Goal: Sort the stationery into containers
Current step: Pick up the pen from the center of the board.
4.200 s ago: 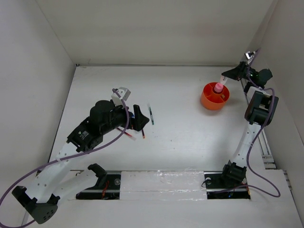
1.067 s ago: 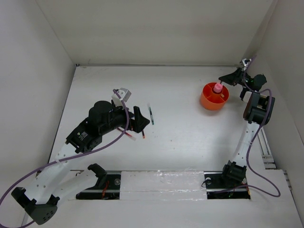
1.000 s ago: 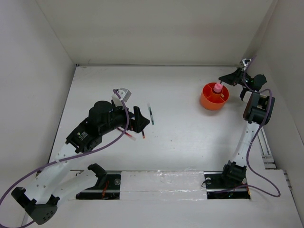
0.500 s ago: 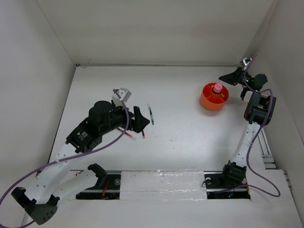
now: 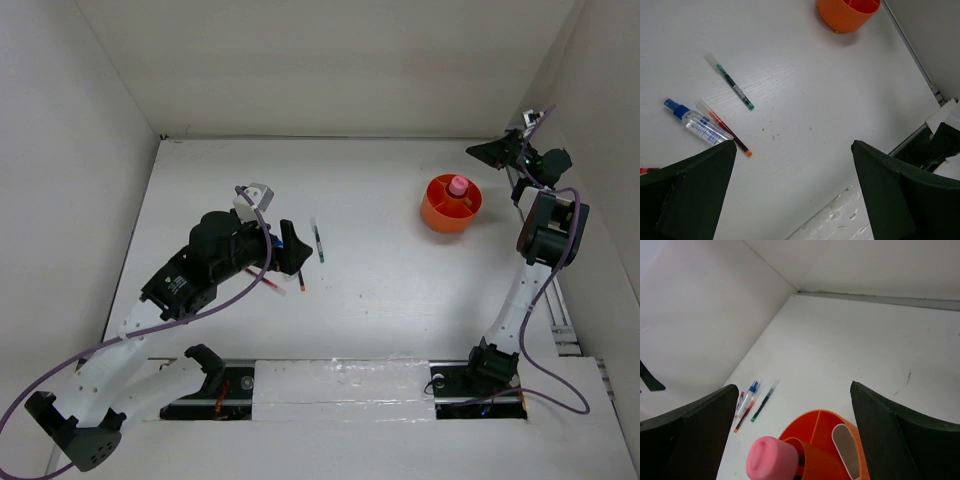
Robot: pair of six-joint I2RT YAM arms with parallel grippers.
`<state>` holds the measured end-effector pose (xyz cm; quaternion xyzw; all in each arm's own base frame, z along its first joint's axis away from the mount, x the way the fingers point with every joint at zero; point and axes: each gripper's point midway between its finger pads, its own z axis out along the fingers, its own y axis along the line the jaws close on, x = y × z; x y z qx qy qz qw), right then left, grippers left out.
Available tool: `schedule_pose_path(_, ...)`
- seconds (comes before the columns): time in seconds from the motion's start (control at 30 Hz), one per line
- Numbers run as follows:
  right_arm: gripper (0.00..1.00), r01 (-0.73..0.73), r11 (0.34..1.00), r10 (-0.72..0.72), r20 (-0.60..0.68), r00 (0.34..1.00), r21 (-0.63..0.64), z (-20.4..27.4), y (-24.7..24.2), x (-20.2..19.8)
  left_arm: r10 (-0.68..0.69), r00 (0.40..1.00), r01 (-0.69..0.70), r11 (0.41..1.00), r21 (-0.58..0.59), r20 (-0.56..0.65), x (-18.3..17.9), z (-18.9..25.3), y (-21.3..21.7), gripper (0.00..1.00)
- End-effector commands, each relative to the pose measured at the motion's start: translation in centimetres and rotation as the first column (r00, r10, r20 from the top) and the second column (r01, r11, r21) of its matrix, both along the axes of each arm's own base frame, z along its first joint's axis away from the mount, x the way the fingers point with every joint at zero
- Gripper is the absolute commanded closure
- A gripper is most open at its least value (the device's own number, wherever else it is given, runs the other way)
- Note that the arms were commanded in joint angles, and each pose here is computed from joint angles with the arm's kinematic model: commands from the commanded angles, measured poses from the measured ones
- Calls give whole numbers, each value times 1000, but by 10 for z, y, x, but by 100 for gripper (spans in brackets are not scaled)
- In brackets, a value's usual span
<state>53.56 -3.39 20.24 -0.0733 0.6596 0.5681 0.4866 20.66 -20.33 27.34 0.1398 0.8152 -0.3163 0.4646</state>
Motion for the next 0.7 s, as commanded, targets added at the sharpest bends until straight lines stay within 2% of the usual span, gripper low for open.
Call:
schedule_pose_path(0.0,0,128,982,-30,555,831,-139,80,8,-27,81,997,-81,997,-2,3,11,0,7,0)
schedule_pose_path(0.1,0,208,974,-119,574,810,-92,92,5,-27,156,988,-156,988,14,-9,19,-5,15,0)
schedule_pose_path(0.17,0,268,962,-197,553,810,-50,95,0,-24,223,975,-223,975,27,-11,27,-6,24,0)
schedule_pose_path(0.2,0,290,956,-232,515,826,-34,83,0,-29,254,967,-252,966,57,-32,31,-15,27,0)
schedule_pose_path(0.37,0,413,911,-340,571,747,2,111,9,-64,395,918,-387,913,129,-44,44,-28,46,0)
schedule_pose_path(0.43,0,453,892,-385,541,748,9,105,12,-72,423,904,-411,900,141,-59,45,-33,50,0)
schedule_pose_path(0.47,0,465,886,-378,577,724,-2,117,15,-81,423,904,-412,900,141,-59,45,-33,50,0)
schedule_pose_path(0.63,0,518,853,-460,556,692,61,124,24,-104,476,879,-468,874,133,-38,46,-28,61,0)
schedule_pose_path(0.67,0,515,855,-468,522,713,63,114,32,-110,490,871,-482,867,128,-38,47,-27,62,0)
